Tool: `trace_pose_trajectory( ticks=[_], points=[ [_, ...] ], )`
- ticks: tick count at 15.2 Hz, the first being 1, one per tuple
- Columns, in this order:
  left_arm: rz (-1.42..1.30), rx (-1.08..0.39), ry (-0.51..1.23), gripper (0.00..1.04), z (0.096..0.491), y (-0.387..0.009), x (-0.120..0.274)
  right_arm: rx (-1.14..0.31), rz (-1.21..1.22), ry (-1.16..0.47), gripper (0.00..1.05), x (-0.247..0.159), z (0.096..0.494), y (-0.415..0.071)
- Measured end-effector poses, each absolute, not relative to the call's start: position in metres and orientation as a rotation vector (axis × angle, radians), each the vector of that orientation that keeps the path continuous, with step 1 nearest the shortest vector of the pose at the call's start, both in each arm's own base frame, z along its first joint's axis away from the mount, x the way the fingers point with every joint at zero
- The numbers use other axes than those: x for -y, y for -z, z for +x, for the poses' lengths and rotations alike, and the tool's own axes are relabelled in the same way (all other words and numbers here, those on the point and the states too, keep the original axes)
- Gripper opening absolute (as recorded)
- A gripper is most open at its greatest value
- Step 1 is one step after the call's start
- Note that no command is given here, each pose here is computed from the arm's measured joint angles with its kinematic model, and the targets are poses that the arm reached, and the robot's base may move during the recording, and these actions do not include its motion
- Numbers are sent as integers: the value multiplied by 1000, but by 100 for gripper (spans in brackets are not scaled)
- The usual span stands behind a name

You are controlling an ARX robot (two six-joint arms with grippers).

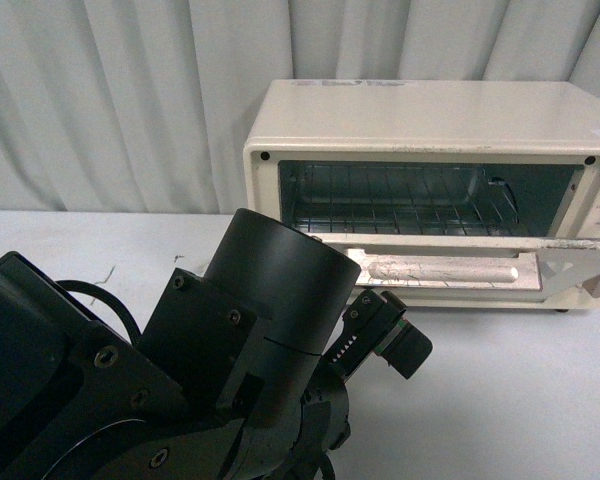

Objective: Open oven

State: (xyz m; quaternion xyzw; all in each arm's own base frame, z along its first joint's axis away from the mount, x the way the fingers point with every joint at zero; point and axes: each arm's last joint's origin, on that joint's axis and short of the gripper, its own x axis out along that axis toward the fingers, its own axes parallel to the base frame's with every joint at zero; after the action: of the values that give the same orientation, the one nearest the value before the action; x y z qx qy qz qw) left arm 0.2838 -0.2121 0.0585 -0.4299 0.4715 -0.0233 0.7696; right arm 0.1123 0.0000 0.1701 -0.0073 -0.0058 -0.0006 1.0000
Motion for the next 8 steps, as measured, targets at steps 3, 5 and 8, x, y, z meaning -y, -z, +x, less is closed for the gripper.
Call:
trace_pose_trajectory(
  ticks=[3,5,8],
  points=[
    [-933,-1023,50,98,284,-58,212,10,-15,1,2,0,109,-170],
    [-933,-1023,51,98,284,-59,212,-37,-15,0,2,0,103,-164],
    [-932,-1023,49,98,284,-58,212,1,-15,0,2,0,97,-166]
  ],
)
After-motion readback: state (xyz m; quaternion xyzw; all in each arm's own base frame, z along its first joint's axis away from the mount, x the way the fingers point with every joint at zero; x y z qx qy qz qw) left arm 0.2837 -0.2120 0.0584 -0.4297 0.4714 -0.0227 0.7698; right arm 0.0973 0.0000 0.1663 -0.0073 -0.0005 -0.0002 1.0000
